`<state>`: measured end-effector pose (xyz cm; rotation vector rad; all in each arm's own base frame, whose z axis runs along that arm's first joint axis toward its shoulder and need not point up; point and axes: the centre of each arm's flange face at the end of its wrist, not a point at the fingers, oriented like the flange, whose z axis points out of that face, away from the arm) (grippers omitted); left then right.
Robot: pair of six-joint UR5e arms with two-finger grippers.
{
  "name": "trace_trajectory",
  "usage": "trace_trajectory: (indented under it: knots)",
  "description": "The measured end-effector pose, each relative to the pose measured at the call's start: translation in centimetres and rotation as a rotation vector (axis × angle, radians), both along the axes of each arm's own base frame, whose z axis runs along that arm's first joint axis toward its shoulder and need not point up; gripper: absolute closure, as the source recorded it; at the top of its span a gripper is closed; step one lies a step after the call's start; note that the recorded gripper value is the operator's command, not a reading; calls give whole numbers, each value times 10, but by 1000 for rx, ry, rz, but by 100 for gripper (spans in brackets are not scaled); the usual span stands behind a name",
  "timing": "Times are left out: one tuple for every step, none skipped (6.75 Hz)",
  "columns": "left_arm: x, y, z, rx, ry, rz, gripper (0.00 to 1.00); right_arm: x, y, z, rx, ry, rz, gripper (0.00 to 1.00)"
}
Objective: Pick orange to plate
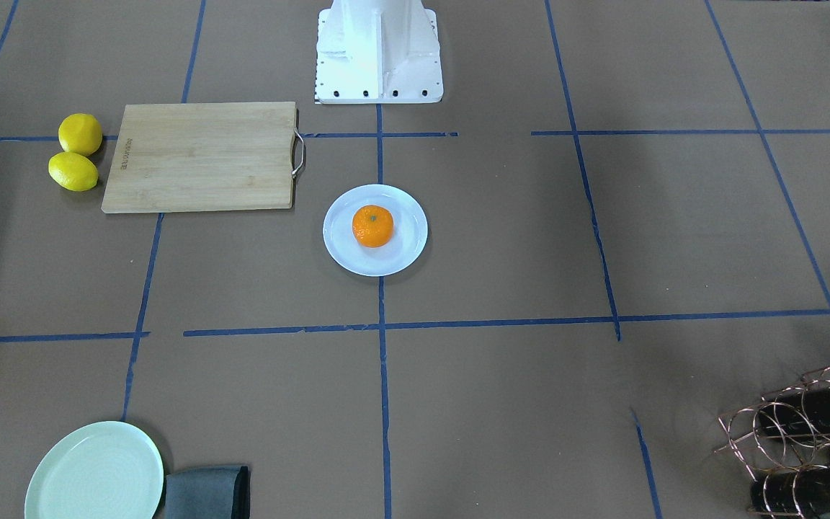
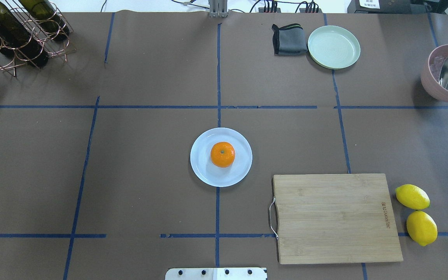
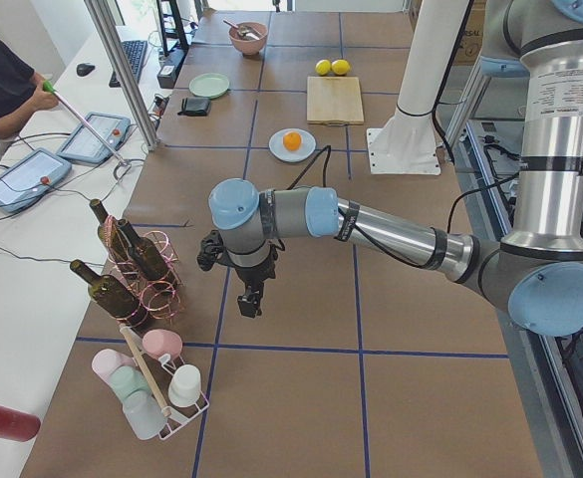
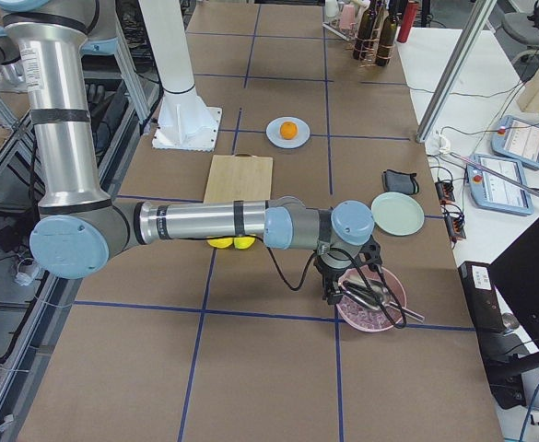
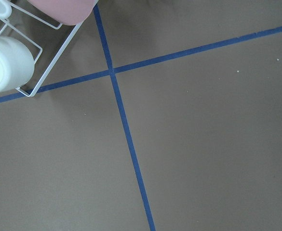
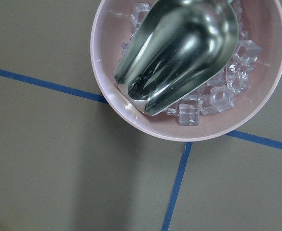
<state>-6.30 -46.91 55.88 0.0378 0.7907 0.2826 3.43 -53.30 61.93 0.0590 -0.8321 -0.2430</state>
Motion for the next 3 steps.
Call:
trace_trajectory:
  knots:
    - [0,-1,0,-1,0,-1,0,0,1,1,-4,1,1,0]
    - [0,-1,0,0,0,-2,0,0,2,2,-6,1,2,0]
    - [0,-3,-2,3,-1,-3,0,0,1,2,-7,2,2,0]
